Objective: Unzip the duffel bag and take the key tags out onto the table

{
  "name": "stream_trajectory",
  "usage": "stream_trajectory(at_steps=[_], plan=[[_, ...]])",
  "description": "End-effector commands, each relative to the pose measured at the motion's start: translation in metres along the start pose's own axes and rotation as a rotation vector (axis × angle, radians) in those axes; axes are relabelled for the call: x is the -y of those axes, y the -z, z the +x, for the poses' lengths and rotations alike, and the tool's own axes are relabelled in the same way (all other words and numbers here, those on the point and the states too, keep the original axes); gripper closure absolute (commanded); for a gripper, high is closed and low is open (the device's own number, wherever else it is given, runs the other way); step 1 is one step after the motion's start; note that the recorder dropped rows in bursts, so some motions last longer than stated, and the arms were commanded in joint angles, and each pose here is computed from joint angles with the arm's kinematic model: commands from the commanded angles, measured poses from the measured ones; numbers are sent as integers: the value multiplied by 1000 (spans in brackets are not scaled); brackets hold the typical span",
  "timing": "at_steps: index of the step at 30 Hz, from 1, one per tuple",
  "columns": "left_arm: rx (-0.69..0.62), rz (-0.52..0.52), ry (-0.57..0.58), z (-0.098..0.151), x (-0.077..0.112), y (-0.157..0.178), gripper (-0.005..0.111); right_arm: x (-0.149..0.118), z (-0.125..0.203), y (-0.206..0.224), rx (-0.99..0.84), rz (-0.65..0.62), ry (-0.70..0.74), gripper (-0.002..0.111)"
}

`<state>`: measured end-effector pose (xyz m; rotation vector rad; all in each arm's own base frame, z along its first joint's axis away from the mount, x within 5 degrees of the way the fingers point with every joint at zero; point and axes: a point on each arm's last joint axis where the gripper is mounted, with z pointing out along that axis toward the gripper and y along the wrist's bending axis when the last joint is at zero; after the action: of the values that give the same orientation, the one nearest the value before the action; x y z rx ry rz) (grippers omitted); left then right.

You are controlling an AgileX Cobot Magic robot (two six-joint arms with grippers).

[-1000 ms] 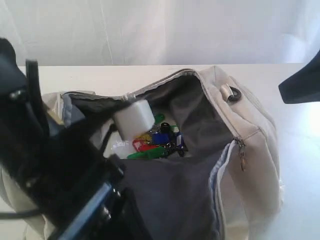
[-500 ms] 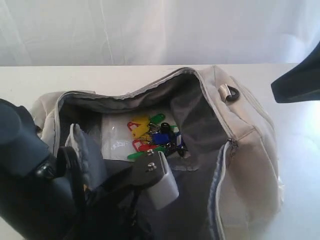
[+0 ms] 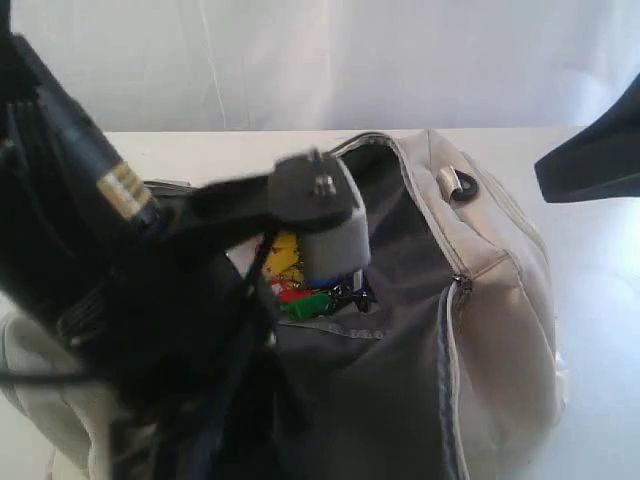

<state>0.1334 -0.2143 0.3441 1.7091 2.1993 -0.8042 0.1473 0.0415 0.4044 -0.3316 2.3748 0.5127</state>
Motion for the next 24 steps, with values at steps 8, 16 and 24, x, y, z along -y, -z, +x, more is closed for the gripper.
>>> stream_trajectory(at_steps=[8, 16, 24], plan=[[-267, -545, 262, 38, -60, -18, 107, 2, 6, -16, -37, -78, -16, 57], [-327, -398, 402, 97, -42, -56, 107, 5, 21, -34, -95, -137, -49, 62], [-206, -337, 542, 138, -33, -87, 107, 9, 32, -45, -142, -147, -44, 62]])
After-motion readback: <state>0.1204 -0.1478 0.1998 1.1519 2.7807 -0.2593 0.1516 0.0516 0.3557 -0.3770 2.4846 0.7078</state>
